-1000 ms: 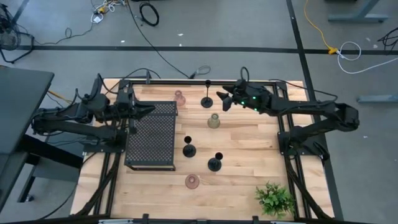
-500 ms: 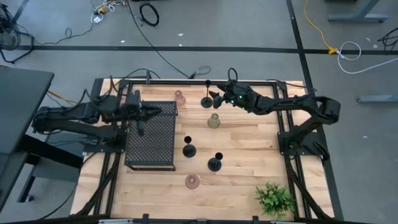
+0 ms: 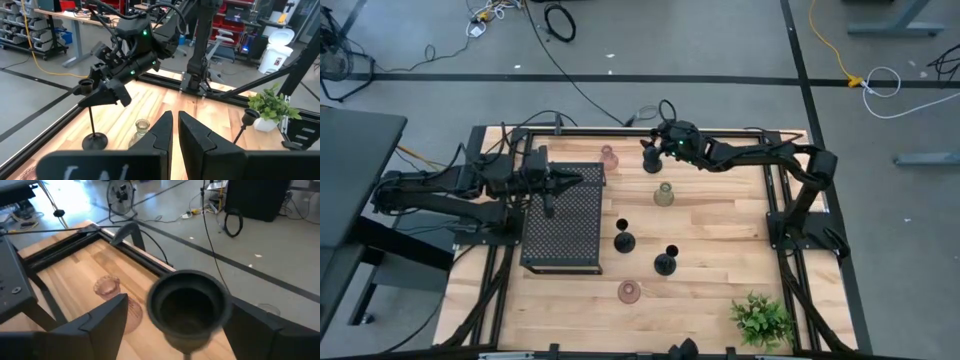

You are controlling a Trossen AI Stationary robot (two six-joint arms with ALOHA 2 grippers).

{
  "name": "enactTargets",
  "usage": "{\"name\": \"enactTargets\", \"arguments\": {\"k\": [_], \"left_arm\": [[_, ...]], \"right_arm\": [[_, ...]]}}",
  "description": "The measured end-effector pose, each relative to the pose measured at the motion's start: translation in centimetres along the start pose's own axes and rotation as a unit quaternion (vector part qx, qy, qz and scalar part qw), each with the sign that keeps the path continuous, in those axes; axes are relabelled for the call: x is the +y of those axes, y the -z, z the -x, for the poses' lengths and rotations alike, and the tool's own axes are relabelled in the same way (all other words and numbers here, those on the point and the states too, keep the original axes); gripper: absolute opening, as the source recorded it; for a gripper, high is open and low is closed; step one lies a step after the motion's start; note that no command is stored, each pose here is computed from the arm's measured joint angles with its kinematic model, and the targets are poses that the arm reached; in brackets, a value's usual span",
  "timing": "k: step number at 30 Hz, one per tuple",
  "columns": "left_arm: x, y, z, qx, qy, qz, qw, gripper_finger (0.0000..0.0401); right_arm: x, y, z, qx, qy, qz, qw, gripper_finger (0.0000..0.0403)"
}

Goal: Pick & Place candle stick holders
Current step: Put the top black candle holder on the shelf

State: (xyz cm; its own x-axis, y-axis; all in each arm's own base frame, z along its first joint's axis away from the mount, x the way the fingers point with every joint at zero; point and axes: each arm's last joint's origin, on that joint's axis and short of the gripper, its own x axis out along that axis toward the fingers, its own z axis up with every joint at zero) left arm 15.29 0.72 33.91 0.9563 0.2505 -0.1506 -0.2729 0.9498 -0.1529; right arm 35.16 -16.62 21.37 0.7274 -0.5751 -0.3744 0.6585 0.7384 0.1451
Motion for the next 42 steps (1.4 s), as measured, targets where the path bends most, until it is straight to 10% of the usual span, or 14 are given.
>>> {"name": "enactTargets", "arguments": {"k": [11,26,42], "left_arm": [[0.2,0.0,0.0,-0.006,-0.035,-0.005,0.999,0.0030],[0.6,-0.1,-0.1,-0.007,-0.045,-0.022,0.999,0.0030],[0.5,-0.1,-0.1,-0.004,-0.032,-0.020,0.999,0.0030]], "right_arm": [[0.0,0.8,-0.1,0.053,0.000,0.011,0.999,0.0028],[0.6,-0.2,1.5,0.062,-0.027,-0.002,0.998,0.0020],[7.1,-12.6,17.0,-0.111,-0.219,-0.014,0.969,0.0020]]}}
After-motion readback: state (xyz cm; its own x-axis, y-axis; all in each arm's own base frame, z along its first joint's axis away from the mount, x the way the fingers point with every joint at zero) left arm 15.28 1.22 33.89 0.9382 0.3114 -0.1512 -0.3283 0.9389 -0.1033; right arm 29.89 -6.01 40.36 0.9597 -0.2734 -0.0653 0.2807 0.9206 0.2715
